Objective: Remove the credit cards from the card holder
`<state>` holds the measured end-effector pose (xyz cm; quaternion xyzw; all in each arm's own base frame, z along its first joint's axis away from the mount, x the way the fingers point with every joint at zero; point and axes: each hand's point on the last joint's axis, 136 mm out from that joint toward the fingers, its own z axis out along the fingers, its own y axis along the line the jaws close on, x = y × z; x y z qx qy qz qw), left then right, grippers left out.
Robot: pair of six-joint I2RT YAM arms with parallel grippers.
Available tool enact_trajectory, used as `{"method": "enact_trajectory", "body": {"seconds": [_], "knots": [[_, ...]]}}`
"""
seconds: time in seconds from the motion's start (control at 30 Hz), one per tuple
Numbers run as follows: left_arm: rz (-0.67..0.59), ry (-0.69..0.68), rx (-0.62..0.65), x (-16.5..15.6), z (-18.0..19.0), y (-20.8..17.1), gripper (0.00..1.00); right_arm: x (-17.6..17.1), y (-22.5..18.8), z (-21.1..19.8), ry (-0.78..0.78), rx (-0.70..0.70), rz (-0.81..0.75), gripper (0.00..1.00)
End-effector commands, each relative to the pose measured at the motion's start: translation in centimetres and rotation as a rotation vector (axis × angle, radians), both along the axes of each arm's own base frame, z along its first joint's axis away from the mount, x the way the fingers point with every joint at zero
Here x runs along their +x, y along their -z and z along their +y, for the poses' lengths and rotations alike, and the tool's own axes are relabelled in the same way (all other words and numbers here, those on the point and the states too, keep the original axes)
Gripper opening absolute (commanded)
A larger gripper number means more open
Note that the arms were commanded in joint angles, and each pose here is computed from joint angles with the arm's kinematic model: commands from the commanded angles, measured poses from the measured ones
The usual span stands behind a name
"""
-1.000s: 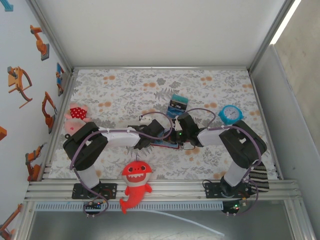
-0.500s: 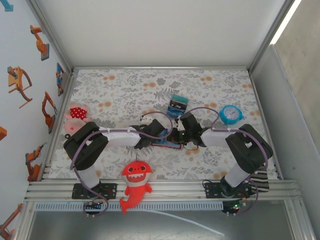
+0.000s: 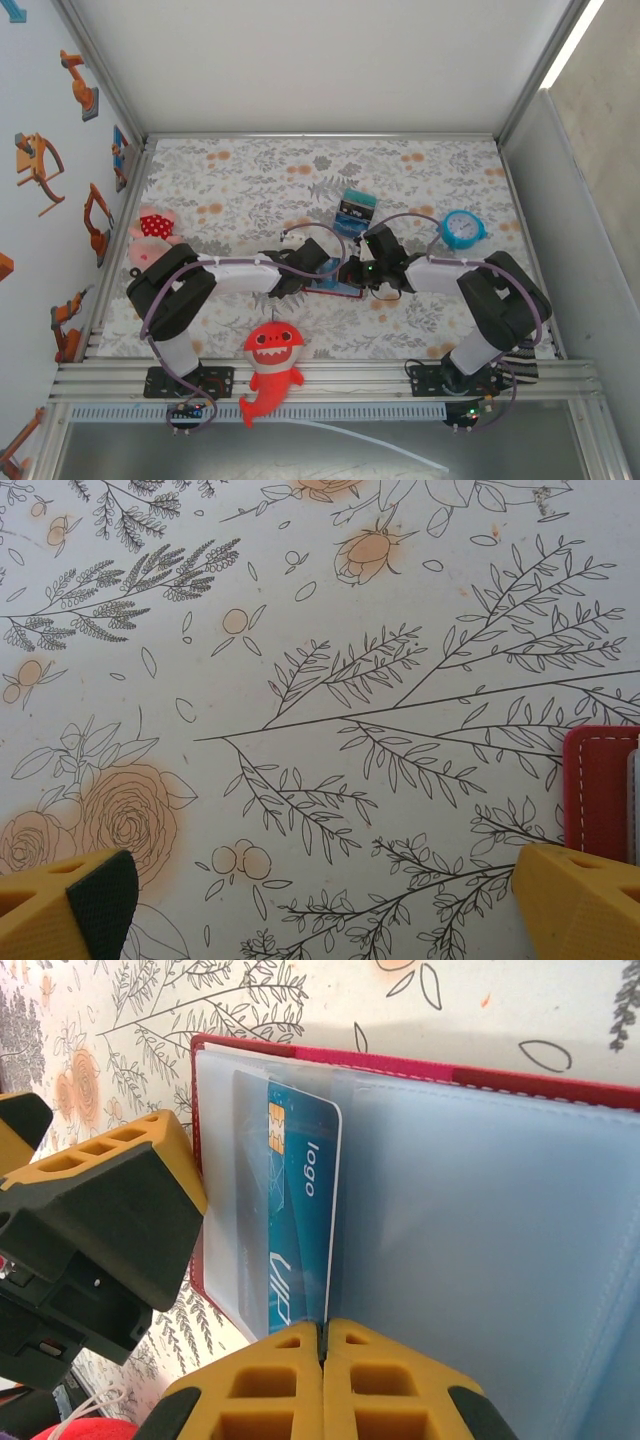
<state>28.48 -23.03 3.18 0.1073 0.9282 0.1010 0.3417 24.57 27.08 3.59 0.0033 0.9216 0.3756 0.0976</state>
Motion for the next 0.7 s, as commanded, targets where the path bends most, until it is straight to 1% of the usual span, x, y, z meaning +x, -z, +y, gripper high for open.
{"method": "enact_trajectory", "body": {"seconds": [0.0, 0.3, 0.43, 0.67], "knots": [[0.025, 0.039, 0.044, -0.5, 0.3, -0.7, 0.97, 0.8, -0.9, -0.3, 0.011, -0.02, -0.036, 0.0], [-0.063, 0.1, -0.013, 0.6, -1.9, -5.1, 0.97, 0.8, -0.9, -0.3, 0.009, -0.023, -0.033, 0.0], [-0.054, 0.143, -0.031, 0.6, -3.1, -4.7, 0.97, 0.8, -1.1, -0.4, 0.009, -0.022, -0.036, 0.0], [-0.003, 0.171, -0.029, 0.5, -4.4, -2.6, 0.97, 0.7, -1.4, -0.5, 0.011, -0.02, -0.044, 0.0]]}}
